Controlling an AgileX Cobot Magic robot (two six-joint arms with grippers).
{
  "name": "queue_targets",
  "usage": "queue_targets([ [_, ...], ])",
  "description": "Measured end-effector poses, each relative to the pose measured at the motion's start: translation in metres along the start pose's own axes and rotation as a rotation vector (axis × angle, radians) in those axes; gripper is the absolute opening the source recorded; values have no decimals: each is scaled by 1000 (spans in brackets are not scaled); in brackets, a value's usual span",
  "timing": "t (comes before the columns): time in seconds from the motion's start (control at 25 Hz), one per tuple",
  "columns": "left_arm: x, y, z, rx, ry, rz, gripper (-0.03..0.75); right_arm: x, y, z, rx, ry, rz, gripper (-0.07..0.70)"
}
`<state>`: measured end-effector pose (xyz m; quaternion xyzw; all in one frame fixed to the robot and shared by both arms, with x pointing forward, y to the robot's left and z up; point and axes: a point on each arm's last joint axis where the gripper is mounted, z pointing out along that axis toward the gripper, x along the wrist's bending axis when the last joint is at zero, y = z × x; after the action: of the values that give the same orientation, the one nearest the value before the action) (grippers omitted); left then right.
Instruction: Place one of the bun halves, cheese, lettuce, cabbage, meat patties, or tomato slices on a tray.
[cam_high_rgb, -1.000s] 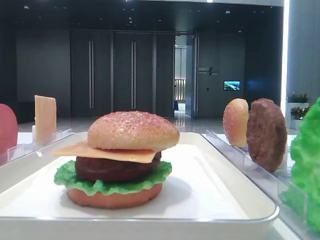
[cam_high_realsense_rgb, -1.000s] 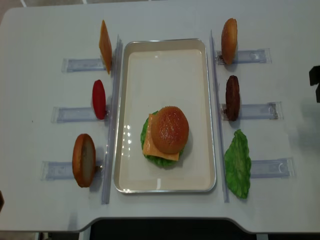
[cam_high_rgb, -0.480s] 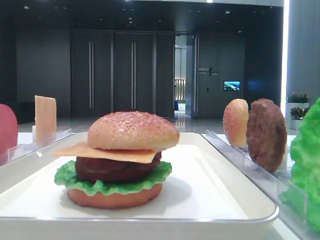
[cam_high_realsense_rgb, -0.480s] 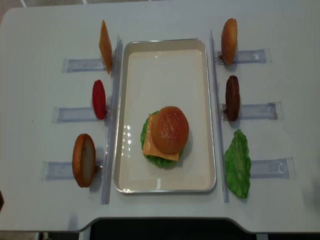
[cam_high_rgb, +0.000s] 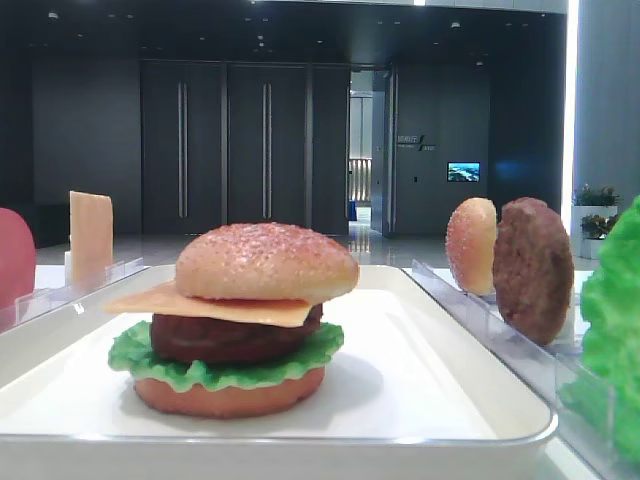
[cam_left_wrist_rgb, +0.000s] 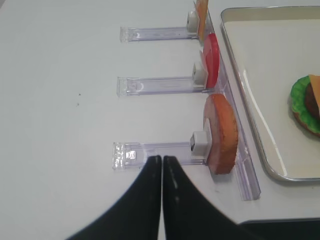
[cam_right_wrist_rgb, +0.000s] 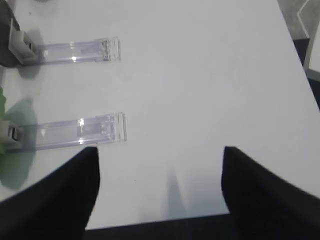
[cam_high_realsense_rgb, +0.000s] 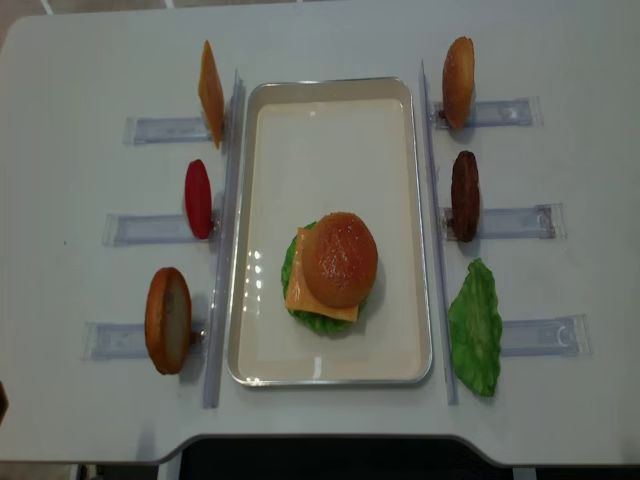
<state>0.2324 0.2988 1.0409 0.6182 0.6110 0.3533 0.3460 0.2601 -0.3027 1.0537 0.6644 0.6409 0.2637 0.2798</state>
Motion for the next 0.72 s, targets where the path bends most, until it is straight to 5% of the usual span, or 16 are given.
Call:
queue_targets([
  [0.32, 0, 0, 0, 0, 0, 0, -1, -2, -25, -21, -219, 9, -5, 489],
  [0.72, 0, 0, 0, 0, 0, 0, -1, -2, -27, -19, -242, 9, -18, 489],
])
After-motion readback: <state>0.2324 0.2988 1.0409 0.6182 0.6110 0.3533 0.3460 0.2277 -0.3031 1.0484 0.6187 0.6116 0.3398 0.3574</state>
